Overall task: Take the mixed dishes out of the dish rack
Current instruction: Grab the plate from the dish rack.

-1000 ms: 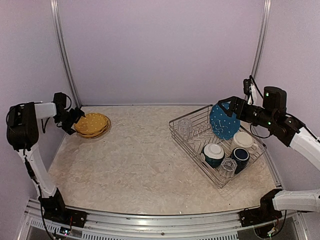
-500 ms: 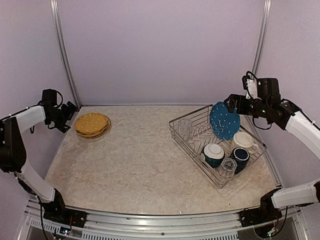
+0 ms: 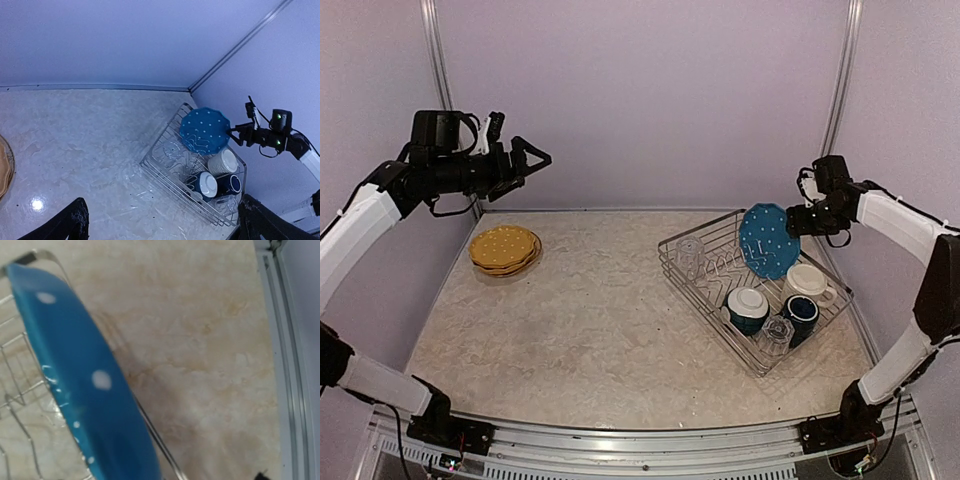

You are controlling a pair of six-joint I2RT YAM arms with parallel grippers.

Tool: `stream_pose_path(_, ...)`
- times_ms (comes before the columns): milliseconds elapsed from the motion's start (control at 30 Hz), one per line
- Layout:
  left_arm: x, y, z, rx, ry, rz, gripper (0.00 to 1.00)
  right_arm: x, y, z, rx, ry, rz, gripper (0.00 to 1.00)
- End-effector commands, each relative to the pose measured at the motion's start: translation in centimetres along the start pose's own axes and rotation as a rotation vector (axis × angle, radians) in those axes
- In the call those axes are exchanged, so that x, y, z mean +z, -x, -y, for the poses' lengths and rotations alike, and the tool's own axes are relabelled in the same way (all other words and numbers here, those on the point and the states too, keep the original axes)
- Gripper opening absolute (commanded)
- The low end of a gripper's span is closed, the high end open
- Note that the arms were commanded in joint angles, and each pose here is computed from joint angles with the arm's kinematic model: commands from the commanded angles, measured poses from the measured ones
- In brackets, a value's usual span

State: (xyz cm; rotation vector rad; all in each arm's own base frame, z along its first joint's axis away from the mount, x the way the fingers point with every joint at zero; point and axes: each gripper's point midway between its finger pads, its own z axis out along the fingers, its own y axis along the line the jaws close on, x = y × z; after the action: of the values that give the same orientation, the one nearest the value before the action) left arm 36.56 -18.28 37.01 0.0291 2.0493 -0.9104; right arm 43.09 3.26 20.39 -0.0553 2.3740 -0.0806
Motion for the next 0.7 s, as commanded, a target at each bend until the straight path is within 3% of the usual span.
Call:
stream_pose_path(0, 0.6, -3.8, 5.2, 0.274, -0.117, -0.124, 0.99, 1.1, 0.9, -0.6, -0.064, 0.041, -0.014, 0.75)
stream_pose_path(133, 1.7, -6.4, 5.0, 0.303, -0.149, -0.194, 0.99, 3.1, 1.0, -0.9, -0.08, 0.048, -0.036, 0.66)
stream_pose_path(400, 0.0, -7.1, 4.6, 0.361, -0.137, -0.159, 0.99, 5.8, 0.4, -2.0, -0.123, 0.095, -0.084, 0.46)
stream_pose_path(667, 0.8, -7.7, 3.9, 0.345, -0.125, -0.189, 0.99, 4.1, 0.9, -3.1, -0.123, 0.134, -0.041, 0.23)
